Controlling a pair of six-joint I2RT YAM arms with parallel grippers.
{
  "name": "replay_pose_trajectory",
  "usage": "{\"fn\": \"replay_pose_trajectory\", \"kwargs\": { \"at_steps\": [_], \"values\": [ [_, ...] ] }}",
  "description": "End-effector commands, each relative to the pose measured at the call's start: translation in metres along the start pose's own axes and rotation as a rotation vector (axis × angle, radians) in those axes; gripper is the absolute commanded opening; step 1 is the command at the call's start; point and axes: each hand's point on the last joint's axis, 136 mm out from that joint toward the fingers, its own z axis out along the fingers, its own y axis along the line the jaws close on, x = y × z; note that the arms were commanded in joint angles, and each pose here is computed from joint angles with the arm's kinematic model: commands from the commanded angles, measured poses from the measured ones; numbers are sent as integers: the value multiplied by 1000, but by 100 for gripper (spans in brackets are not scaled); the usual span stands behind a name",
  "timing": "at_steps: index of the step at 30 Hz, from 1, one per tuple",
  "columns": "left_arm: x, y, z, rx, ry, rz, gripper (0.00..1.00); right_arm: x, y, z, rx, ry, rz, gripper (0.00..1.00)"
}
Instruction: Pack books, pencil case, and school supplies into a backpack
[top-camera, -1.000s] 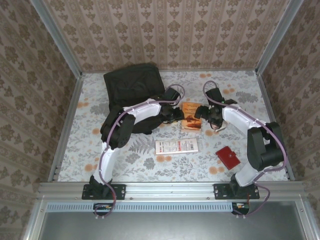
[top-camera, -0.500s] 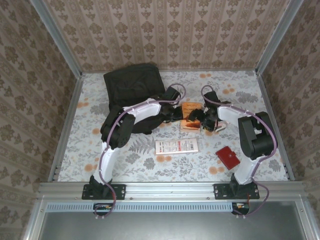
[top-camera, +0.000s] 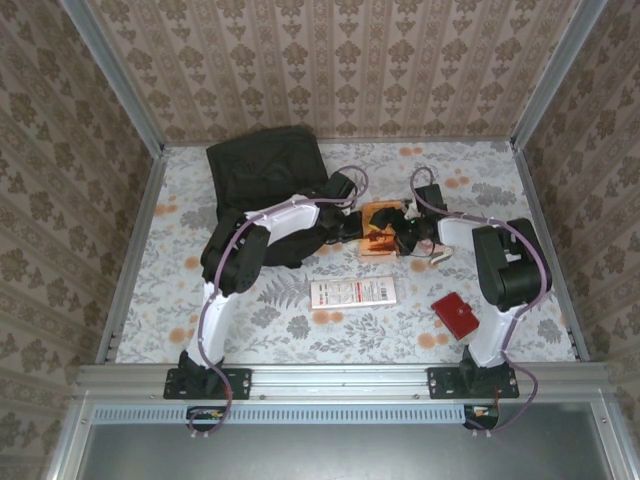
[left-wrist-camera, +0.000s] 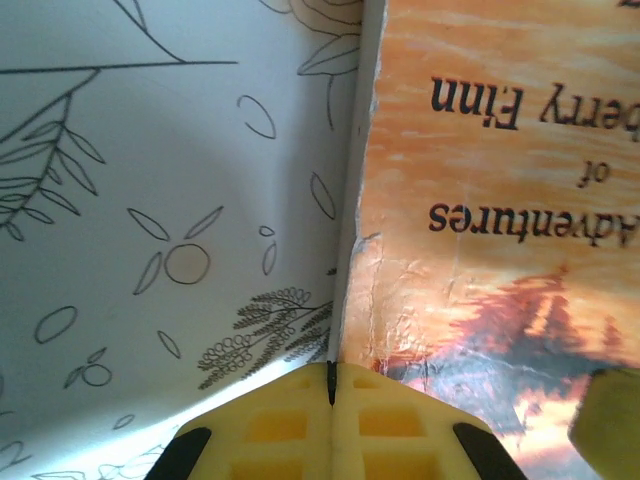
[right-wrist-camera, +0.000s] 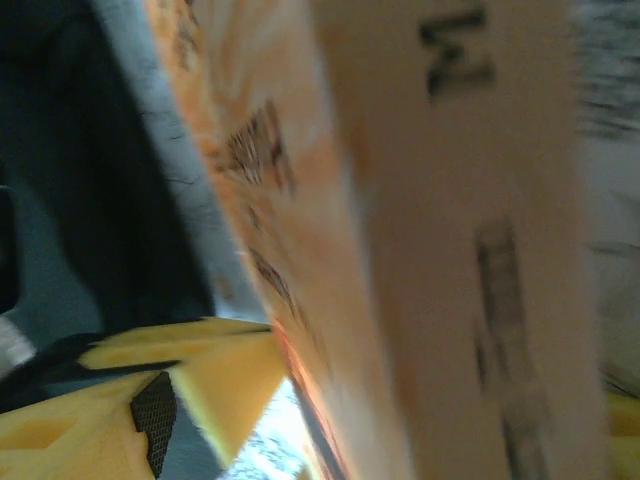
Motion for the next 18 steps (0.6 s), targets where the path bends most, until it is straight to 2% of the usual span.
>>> {"fn": "replay_pose_trajectory", "kwargs": {
  "at_steps": [1, 5, 12, 14, 16, 18],
  "values": [
    [36, 65, 39, -178, 120, -46, 0, 23, 18, 24, -157, 98, -31, 78],
    [35, 62, 37, -174, 119, -41, 0, 21, 11, 24, -134, 87, -38, 63],
    [29, 52, 22, -159, 86, -26, 0, 17, -8, 18, -69, 46, -42, 22],
    [27, 47, 17, -153, 79, -27, 0, 15, -8, 13, -60, 32, -47, 13],
    [25, 40, 8, -140, 66, -23, 0, 14, -6, 7, -47, 13, -61, 10],
    [19, 27, -10, -124, 34, -3, 4, 12, -6, -2, -8, -13, -81, 3]
  ]
}}
